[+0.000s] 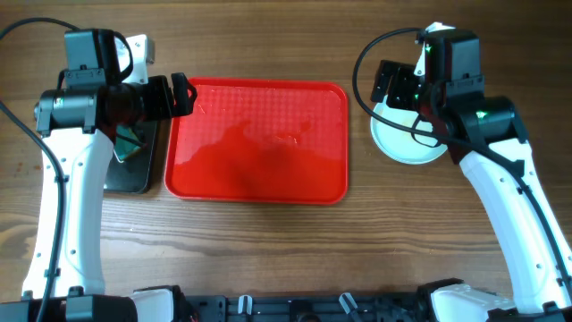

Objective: Clean dirty plates on tray and stack at the side

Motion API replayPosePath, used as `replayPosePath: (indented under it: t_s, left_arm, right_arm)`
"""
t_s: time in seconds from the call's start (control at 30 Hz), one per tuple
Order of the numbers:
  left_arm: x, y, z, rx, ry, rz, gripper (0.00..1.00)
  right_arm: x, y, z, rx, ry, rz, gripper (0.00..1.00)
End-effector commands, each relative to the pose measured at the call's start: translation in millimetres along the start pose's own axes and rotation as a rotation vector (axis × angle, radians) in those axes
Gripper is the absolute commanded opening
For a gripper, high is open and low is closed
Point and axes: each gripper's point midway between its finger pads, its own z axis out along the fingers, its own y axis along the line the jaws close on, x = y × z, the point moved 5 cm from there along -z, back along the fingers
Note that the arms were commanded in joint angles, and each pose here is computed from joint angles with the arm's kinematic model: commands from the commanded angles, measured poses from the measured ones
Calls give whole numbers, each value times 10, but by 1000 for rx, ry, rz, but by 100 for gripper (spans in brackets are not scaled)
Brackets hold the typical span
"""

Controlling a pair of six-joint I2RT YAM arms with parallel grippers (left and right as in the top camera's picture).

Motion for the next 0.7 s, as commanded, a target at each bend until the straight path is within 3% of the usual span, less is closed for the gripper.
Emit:
replayPosePath:
  t_s: [0.0,0.67]
  left_arm:
    - [-27,-12,-41,-7,-17,27,100]
    - [-27,-12,-41,-7,-17,27,100]
  right_arm:
    - [-75,-12,-73,12,-34,5,99]
    - [-68,-27,-59,25,-31,1,99]
